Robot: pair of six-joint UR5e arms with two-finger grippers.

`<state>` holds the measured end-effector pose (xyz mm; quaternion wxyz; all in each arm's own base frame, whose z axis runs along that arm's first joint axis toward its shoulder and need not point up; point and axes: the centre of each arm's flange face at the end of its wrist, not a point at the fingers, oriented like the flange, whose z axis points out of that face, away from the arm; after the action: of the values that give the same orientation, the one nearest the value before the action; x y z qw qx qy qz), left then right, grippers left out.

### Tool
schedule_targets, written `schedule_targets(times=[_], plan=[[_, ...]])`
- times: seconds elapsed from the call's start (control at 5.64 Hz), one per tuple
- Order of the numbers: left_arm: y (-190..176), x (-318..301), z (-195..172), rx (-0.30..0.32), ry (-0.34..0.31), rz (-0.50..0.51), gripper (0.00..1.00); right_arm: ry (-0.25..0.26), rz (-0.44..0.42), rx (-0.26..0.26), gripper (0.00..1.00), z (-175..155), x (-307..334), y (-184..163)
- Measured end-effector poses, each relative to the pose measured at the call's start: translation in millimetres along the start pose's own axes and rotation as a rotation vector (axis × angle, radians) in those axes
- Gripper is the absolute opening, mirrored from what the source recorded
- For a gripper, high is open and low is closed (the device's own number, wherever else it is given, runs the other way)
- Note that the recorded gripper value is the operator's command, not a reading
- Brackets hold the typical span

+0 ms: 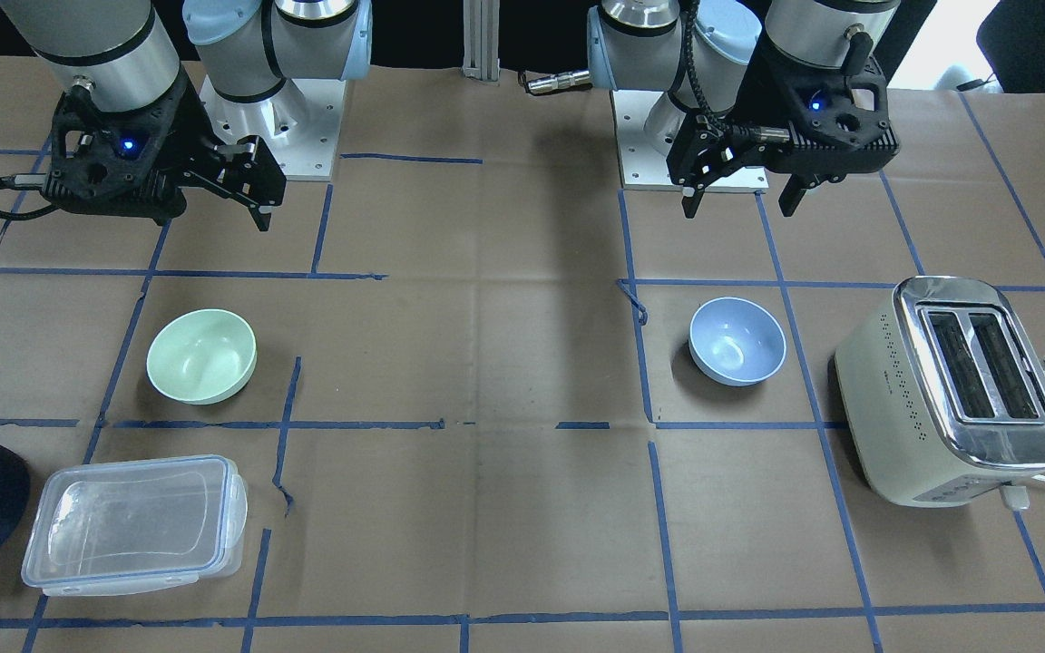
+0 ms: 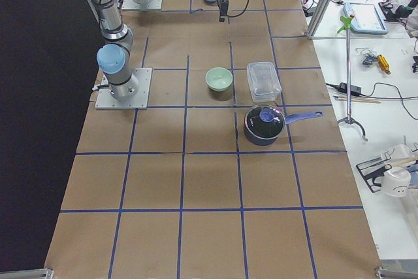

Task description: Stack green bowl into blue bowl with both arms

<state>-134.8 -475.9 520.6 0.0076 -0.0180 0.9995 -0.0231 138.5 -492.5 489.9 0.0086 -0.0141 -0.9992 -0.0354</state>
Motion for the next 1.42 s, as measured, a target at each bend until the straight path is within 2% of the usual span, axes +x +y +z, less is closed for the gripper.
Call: schedule_targets(times=[0.89, 1.24, 1.42], plan=[[0.4, -0.7, 0.8, -0.004, -0.006, 0.003, 0.98, 0.002, 0.000, -0.013, 1.00, 5.6, 5.8, -1.9], [0.3, -1.4, 1.2, -0.004, -0.008, 0.005, 0.98, 0.002, -0.056, -0.045, 1.00, 20.6, 39.9, -8.9], [0.2, -4.9, 2.6, -0.008, -0.009, 0.010, 0.98, -0.010, -0.082, -0.067, 1.00, 32.9, 79.7, -14.3]])
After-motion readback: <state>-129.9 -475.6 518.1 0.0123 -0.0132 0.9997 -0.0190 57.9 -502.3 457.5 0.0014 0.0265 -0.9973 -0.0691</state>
